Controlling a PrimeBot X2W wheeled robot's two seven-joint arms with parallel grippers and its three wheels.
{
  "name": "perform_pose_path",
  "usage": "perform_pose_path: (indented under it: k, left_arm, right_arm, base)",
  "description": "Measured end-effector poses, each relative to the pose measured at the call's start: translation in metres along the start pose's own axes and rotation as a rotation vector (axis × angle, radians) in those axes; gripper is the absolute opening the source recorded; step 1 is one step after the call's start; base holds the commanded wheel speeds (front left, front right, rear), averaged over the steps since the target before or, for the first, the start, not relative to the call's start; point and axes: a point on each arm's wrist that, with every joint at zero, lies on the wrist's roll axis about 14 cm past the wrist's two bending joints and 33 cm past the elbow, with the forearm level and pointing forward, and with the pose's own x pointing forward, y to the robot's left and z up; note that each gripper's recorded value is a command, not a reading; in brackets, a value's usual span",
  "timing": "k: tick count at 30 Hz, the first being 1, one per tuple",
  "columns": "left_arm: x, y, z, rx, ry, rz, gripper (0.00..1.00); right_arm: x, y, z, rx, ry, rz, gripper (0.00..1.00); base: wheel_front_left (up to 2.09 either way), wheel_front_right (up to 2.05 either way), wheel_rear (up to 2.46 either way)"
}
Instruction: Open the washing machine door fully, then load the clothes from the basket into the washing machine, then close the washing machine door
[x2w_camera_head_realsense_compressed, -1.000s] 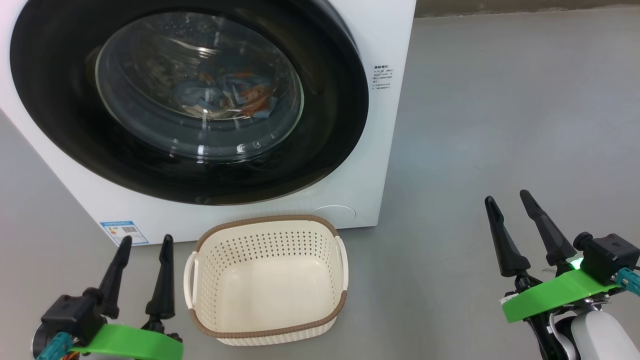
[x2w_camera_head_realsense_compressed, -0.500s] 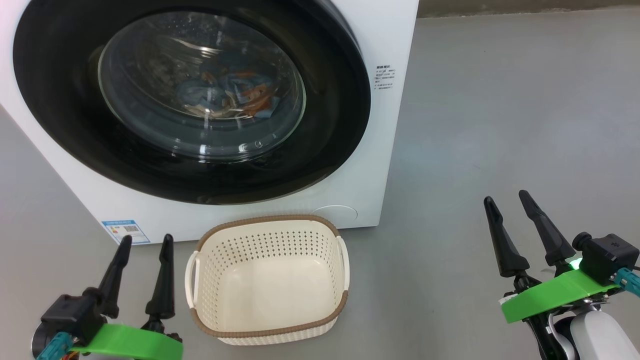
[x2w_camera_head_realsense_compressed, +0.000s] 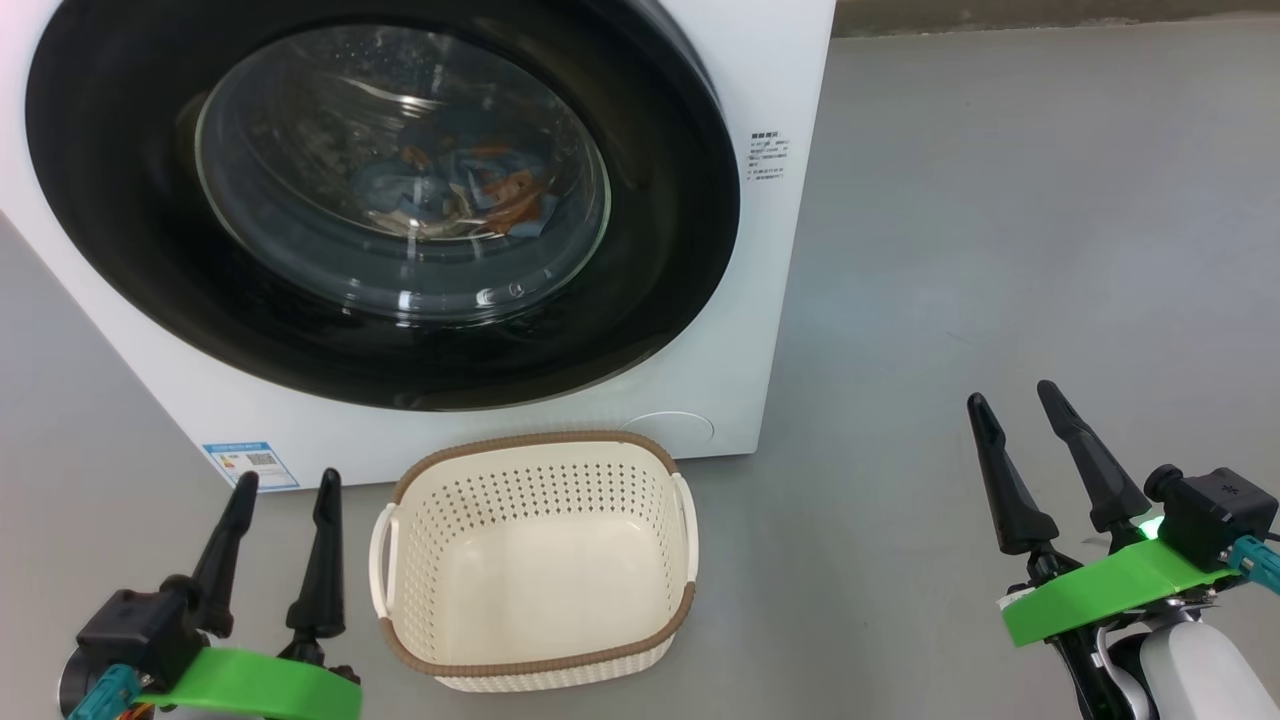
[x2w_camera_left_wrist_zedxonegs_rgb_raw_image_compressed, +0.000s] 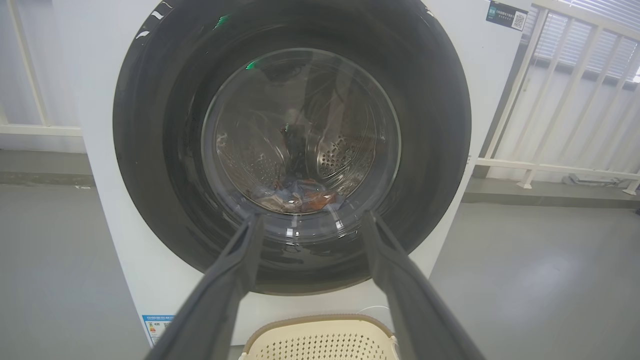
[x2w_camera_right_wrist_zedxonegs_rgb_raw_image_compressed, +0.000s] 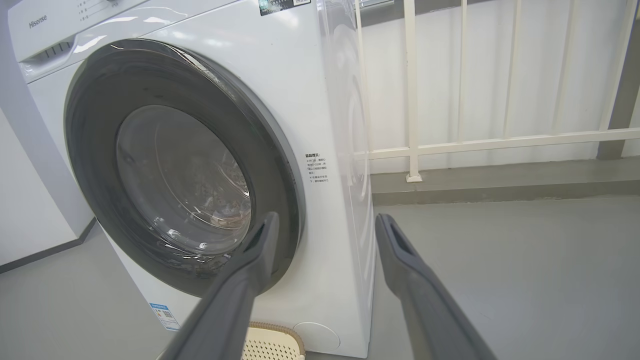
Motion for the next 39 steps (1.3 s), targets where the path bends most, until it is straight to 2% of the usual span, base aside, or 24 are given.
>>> perform_pose_path:
  k: [18, 19, 25, 39]
  left_arm:
    - [0.000, 0.002, -0.002, 0.001, 0.007, 0.004, 1.00]
    - [0.000, 0.001, -0.004, -0.002, 0.011, 0.006, 0.00]
    - [-0.016, 0.000, -0.036, -0.056, 0.105, 0.039, 0.00]
    - [-0.018, 0.008, -0.037, -0.188, 0.117, 0.091, 0.00]
  right_arm:
    - [0.000, 0.000, -0.002, 0.005, 0.003, -0.002, 1.00]
    - [0.000, 0.000, -0.004, 0.007, 0.009, -0.005, 0.00]
    - [-0.018, -0.004, -0.037, 0.051, 0.107, -0.049, 0.00]
    - [-0.018, -0.010, -0.038, 0.182, 0.110, -0.094, 0.00]
  base:
    - [0.00, 0.00, 0.00]
    - [0.00, 0.00, 0.00]
    - [0.00, 0.00, 0.00]
    - [0.00, 0.00, 0.00]
